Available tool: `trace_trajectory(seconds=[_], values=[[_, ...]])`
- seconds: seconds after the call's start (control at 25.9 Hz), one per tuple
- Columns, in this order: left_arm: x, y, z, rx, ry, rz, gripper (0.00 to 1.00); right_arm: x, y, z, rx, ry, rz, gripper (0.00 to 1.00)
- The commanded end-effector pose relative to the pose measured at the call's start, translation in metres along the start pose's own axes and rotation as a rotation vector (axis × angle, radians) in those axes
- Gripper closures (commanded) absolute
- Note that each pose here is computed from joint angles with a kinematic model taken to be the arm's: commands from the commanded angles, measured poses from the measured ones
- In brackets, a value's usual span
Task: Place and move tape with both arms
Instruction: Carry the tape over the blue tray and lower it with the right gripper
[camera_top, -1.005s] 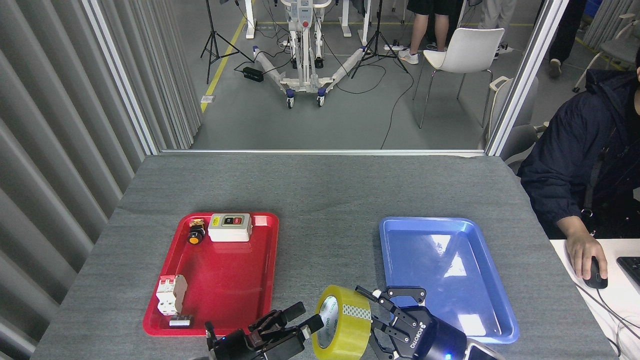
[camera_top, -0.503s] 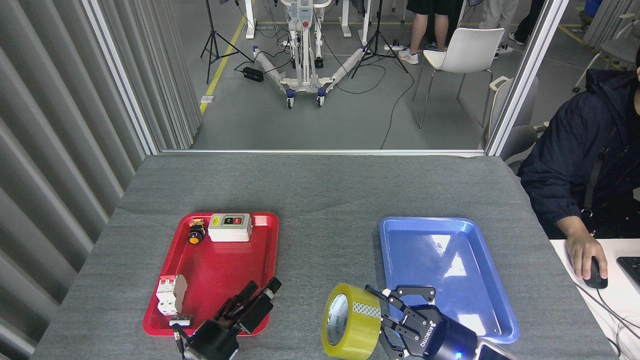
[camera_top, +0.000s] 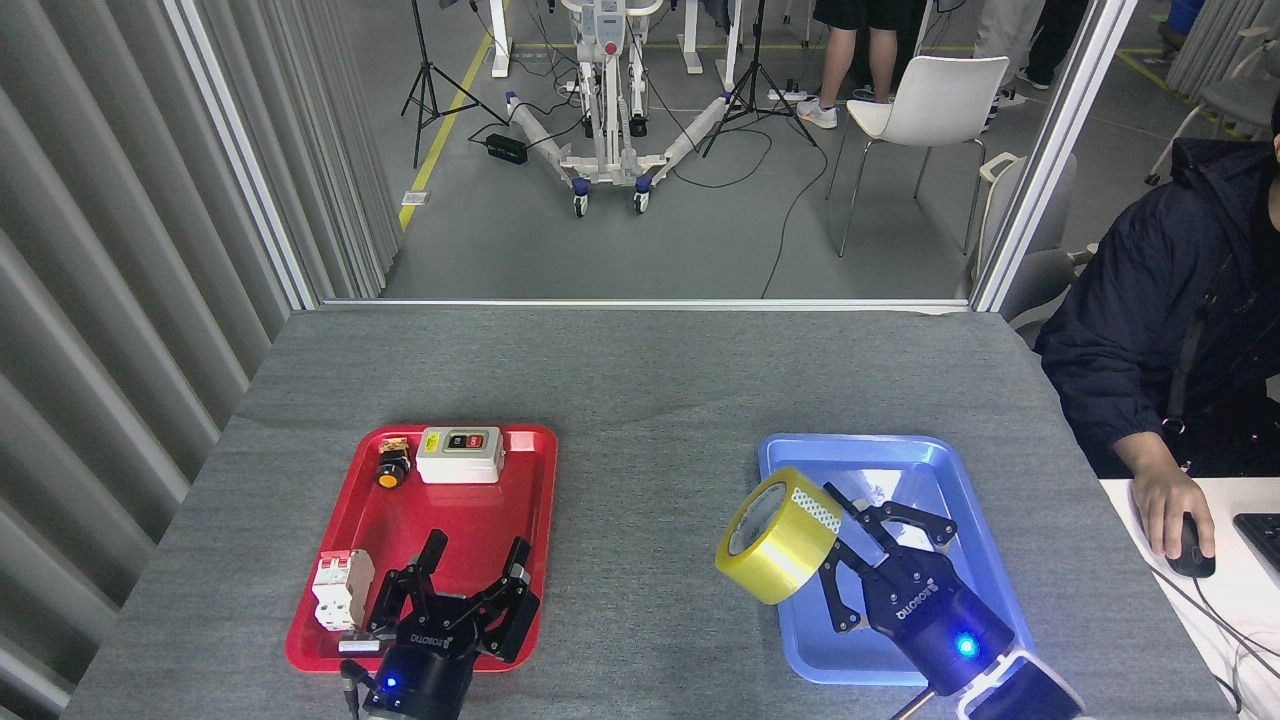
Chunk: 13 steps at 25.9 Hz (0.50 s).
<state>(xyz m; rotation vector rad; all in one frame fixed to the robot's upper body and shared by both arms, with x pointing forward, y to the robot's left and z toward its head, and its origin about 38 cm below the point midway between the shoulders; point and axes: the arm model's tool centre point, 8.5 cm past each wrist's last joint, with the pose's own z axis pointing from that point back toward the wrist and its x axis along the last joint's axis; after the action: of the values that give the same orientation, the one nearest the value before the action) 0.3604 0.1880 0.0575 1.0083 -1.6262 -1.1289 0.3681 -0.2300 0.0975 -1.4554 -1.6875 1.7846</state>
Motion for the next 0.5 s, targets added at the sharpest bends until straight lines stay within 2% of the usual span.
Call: trace_trajectory(seconds=[0.0,0.12,0.19,0.39,0.46], values=[[0.02,-0.014,-0.006,-0.043,0.026,-0.169,0.01,-0.023,0.013,0.009,0.151,0.18,-0.089,0.9],[0.023,-0.012,-0.012,-0.047,0.035,-0.171,0.01,-0.044,0.026,0.025,0.305,0.256,-0.141,0.9],[0.024,-0.012,-0.013,-0.064,0.036,-0.167,0.01,-0.051,0.031,0.027,0.367,0.295,-0.181,0.9],[0.02,-0.015,-0.014,-0.111,0.05,-0.161,0.01,-0.061,0.042,0.04,0.526,0.372,-0.319,0.9],[0.018,-0.011,-0.019,-0.1,0.056,-0.163,0.01,-0.066,0.046,0.048,0.598,0.381,-0.398,0.9]])
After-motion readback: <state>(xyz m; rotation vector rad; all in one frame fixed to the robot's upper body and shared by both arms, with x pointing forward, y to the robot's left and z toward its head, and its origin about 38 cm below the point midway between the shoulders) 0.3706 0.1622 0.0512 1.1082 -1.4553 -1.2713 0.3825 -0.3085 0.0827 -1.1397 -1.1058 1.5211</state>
